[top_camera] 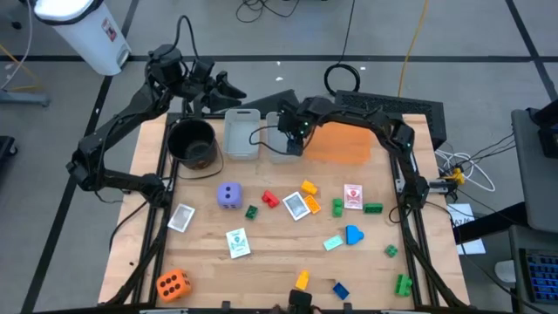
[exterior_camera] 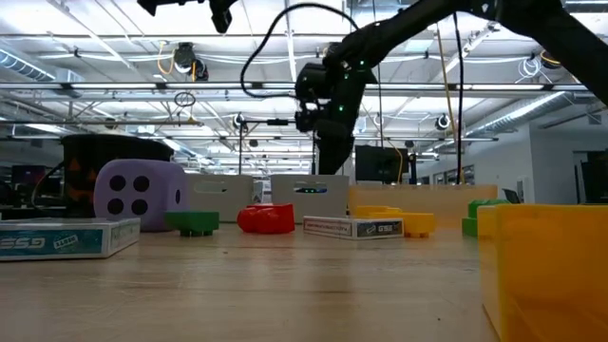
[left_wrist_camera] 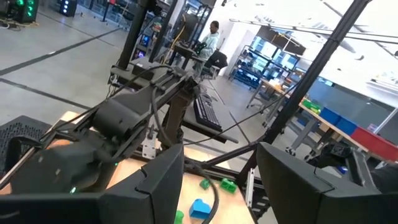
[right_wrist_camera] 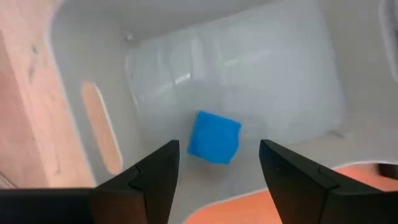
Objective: Pick & Place Toys
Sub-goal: Put the red playing card into the orange bin
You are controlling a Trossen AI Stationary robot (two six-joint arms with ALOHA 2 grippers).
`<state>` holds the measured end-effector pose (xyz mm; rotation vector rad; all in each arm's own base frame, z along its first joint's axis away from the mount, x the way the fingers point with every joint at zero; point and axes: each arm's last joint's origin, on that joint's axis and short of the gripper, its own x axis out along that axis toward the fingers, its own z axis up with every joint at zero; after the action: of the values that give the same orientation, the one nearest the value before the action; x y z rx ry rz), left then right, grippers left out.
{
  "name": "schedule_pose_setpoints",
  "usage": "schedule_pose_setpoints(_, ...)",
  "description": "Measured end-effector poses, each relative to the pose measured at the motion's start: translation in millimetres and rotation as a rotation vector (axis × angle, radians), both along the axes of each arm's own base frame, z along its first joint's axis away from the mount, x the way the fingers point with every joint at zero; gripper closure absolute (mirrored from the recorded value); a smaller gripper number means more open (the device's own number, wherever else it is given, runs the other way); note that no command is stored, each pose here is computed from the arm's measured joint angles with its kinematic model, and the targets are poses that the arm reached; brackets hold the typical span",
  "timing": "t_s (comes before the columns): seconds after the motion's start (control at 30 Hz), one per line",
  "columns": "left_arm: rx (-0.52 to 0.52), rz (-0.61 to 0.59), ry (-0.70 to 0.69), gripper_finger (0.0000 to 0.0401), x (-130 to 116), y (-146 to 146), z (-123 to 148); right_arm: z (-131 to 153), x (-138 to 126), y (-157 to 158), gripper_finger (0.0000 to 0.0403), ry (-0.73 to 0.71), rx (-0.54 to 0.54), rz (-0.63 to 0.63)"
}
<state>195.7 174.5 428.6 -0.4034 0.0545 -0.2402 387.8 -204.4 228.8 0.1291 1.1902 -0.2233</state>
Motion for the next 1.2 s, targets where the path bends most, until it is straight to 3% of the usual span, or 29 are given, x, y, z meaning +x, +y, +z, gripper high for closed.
schedule_pose_setpoints(0.37,0.029,0.081,-0.02,0.019,-0.7,2.5,2.5,80.2,-3.8,2.2,0.0187,-0.424,-0.074,-0.202)
schedule_pose_setpoints(0.7,0.099,0.194,-0.073,0.0189,-42.8,-18.8,20.5,146.3,-20.9,22.0,0.0189,-0.843,-0.075,-0.299)
schedule_pose_setpoints(0.87,0.086,0.256,-0.09,0.019,-61.2,-40.3,2.1,150.5,-34.5,51.1,0.019,-1.091,-0.094,-0.318)
schedule_pose_setpoints(1.2,-0.044,0.384,-0.191,0.019,-84.5,-72.1,-48.2,113.6,-69.2,103.1,0.0192,-1.38,-0.134,-0.344)
